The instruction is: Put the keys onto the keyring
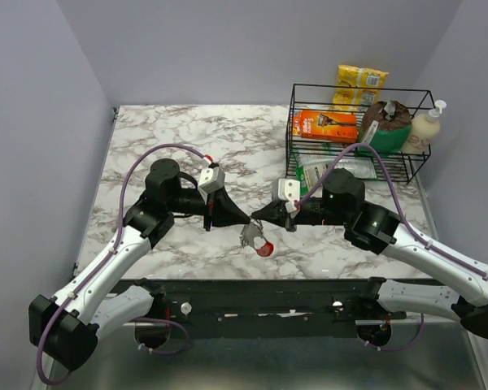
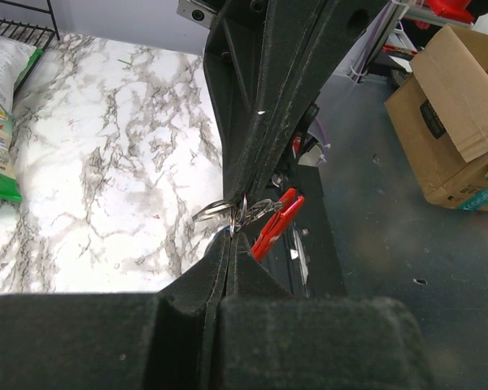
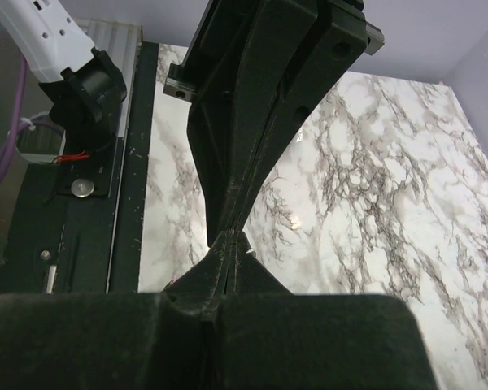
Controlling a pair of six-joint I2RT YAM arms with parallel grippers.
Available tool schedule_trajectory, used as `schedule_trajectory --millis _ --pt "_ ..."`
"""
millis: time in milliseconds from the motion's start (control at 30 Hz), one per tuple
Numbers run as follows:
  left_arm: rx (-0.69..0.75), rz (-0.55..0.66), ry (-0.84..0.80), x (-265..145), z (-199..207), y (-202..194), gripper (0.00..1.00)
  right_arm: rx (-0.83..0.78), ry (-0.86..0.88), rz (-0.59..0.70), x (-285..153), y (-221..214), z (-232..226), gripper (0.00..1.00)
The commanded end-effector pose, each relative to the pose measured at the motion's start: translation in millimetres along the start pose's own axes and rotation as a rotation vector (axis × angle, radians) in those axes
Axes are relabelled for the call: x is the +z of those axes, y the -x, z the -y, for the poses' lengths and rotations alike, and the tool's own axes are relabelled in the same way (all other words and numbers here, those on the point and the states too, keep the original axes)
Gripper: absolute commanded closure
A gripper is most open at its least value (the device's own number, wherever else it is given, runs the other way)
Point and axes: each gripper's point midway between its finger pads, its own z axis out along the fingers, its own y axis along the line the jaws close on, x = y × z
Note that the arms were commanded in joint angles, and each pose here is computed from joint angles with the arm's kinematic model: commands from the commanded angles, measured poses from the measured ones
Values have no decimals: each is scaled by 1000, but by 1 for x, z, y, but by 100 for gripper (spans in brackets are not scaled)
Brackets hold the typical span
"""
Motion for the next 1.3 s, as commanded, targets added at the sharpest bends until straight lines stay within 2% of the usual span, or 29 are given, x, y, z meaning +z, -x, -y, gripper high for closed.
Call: schedule_trajectory --millis 0,467,533,600,667,767,1100,1267 --pt "25 -2 -32 1 8 8 100 -38 -52 25 -1 14 15 99" --pt "27 -6 -52 3 12 7 100 -47 -17 21 10 11 16 99" --pt "30 -5 -55 3 14 8 100 -43 -17 14 11 8 17 99" --pt "29 -6 -57 3 14 7 100 -38 -32 8 11 6 20 93" --pt "35 -4 -55 3 14 8 100 -35 -46 8 11 4 22 92" --pt "33 -5 -58 3 15 8 100 -28 -83 18 12 4 27 85" --pt "34 -4 -68 3 17 7 100 -12 -194 12 15 -1 49 50" --pt "36 -3 -69 3 18 7 100 3 -230 2 15 -5 54 38"
